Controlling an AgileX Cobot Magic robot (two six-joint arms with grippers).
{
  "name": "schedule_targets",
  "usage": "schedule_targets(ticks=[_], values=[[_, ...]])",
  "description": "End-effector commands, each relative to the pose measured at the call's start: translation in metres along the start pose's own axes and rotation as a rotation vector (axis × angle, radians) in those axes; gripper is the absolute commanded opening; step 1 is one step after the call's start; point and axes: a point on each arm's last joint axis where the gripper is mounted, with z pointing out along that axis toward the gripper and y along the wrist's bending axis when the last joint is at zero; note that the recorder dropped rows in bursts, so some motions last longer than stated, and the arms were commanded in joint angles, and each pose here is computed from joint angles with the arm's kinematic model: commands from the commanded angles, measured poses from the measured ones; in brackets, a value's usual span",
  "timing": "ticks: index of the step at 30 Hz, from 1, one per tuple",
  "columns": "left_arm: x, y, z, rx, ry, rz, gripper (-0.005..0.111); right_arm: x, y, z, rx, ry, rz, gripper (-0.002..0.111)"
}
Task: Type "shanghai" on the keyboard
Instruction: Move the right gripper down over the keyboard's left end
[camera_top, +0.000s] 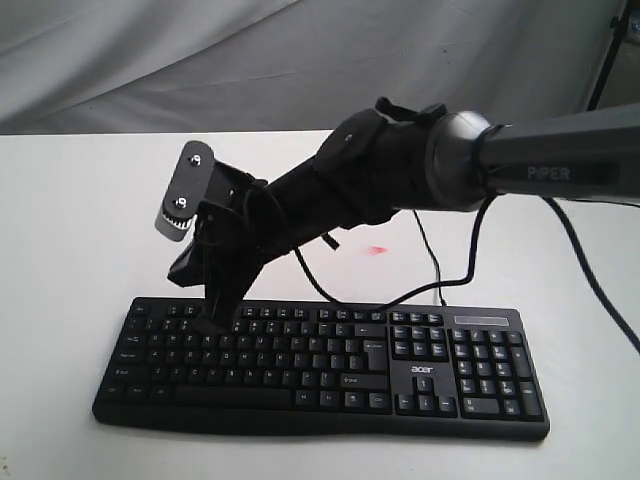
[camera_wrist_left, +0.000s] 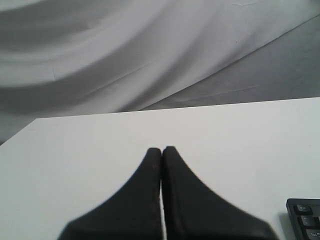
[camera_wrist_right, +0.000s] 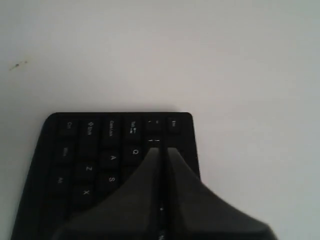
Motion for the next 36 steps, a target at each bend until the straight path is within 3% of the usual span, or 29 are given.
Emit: schedule_targets(ticks=[1,9,36], values=[[0.001,0.000,0.001,0.005,0.004,-0.003,0.001,0.004,0.002,0.011,-0.040,-0.030,0.013,0.000],[0.001,0.000,0.001,0.005,0.004,-0.003,0.001,-0.003,0.019,0.017,-0.127,-0.049,-0.013,0.000],[0.001,0.000,0.001,0.005,0.004,-0.003,0.001,-0.005,0.043,0.045,-0.097,0.016,-0.109,0.000]])
